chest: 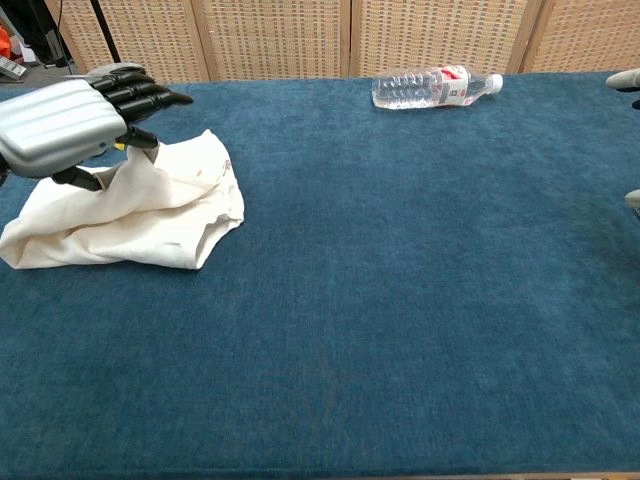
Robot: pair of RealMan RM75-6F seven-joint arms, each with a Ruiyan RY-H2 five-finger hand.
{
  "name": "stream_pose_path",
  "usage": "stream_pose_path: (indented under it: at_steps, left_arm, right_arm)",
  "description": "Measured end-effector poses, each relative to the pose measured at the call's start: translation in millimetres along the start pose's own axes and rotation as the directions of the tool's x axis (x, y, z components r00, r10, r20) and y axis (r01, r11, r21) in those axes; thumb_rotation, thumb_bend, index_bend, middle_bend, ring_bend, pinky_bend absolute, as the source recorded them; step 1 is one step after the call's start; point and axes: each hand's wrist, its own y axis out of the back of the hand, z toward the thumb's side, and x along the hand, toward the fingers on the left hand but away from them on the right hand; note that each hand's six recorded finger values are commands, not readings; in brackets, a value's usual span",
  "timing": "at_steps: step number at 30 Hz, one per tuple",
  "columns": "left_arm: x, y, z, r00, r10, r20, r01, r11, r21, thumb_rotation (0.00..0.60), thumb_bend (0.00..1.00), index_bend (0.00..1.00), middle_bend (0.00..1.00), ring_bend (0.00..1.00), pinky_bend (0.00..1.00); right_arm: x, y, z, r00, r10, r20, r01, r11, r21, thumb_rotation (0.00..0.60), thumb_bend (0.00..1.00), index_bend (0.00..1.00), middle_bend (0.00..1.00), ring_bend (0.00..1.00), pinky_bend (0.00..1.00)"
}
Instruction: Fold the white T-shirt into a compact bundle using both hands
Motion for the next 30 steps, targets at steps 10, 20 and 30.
stream_pose_path:
  at_steps: [10,20,30]
  left_arm:
    - [-0.1,1.7,25.9,0.999,0.046,0.009,-0.045,0.993,-0.108,0.600,0.25,0.00,0.00,0.00,0.00]
    - [4.5,12.6,24.1,0.992,0.081,-0.099,-0.106,0.954,-0.281,0.600,0.15,0.00,0.00,0.00,0.00]
    - [9.8,21.2,18.2,0.981,0.014,-0.196,-0.115,0.848,-0.517,0.600,0.12,0.00,0.00,0.00,0.00]
  right_arm:
    - [0.1,-1.5,-0.2,1.000,0.008,0.002,-0.008,1.000,-0.001,0.600,0.00,0.00,0.00,0.00,0.00]
    - [0.4,-1.0,0.3,1.000,0.009,0.001,-0.009,1.000,-0.005,0.600,0.00,0.00,0.00,0.00,0.00]
    - [1.0,-0.7,1.0,1.000,0.009,-0.001,-0.009,1.000,-0.008,0.600,0.00,0.00,0.00,0.00,0.00]
